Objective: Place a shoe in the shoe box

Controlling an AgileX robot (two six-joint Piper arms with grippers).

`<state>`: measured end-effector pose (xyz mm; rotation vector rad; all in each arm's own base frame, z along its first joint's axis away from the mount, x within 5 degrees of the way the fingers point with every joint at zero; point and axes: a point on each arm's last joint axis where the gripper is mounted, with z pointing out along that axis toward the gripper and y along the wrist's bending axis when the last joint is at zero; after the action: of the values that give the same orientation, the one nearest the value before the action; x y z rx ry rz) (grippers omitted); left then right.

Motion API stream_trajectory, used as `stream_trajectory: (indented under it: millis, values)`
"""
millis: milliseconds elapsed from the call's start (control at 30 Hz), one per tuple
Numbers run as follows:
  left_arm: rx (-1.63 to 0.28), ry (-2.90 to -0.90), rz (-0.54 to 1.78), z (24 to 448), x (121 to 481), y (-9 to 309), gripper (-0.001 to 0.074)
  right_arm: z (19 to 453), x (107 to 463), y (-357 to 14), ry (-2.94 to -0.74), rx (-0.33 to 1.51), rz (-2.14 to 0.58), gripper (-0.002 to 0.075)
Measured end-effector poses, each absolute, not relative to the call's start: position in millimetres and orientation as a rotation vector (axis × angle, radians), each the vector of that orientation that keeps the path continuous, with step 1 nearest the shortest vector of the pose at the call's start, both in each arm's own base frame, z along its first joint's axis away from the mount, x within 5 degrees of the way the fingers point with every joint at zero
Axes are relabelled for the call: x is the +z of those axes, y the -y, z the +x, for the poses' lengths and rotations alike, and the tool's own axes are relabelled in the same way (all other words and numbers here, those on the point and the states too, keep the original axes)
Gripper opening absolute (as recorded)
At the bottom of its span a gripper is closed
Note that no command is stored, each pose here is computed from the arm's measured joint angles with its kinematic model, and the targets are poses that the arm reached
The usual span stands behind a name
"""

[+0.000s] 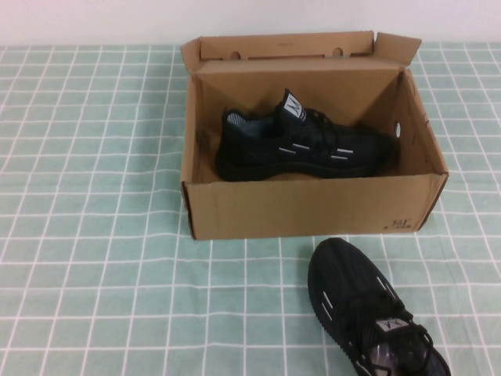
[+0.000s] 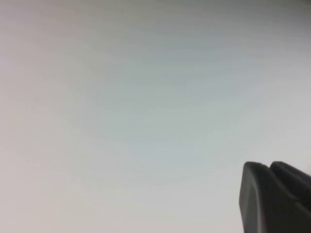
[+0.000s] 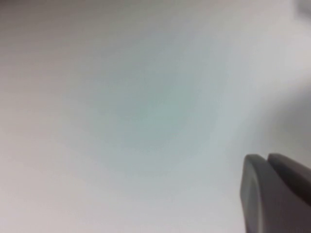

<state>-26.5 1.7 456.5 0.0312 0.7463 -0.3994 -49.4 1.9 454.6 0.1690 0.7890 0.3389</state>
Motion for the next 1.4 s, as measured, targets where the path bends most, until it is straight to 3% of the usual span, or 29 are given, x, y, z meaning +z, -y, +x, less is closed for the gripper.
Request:
stream_trajectory:
  millis: [167, 333, 567, 867, 1400]
  values:
    - [-0.36, -1.032, -0.03, 1, 440, -2, 0.0, 2, 427, -1, -1.294, 0.233, 0.201, -0.0008]
    - [-0.284, -1.242, -0.06, 11, 423, -5, 0.0, 12, 410, 0, -1.487, 0.137, 0.178, -0.0008]
    - [-0.246, -1.393, -0.091, 16, 409, -7, 0.0, 27, 371, -21, -1.815, 0.455, 0.187, -0.0008]
    - [-0.233, -1.435, -0.097, 18, 406, -8, 0.0, 71, 344, -63, -2.25, 0.949, -0.252, -0.0008]
    - [-0.24, -1.579, -0.114, 44, 398, -2, 0.0, 82, 338, -79, -2.343, 0.944, -0.6, -0.0006]
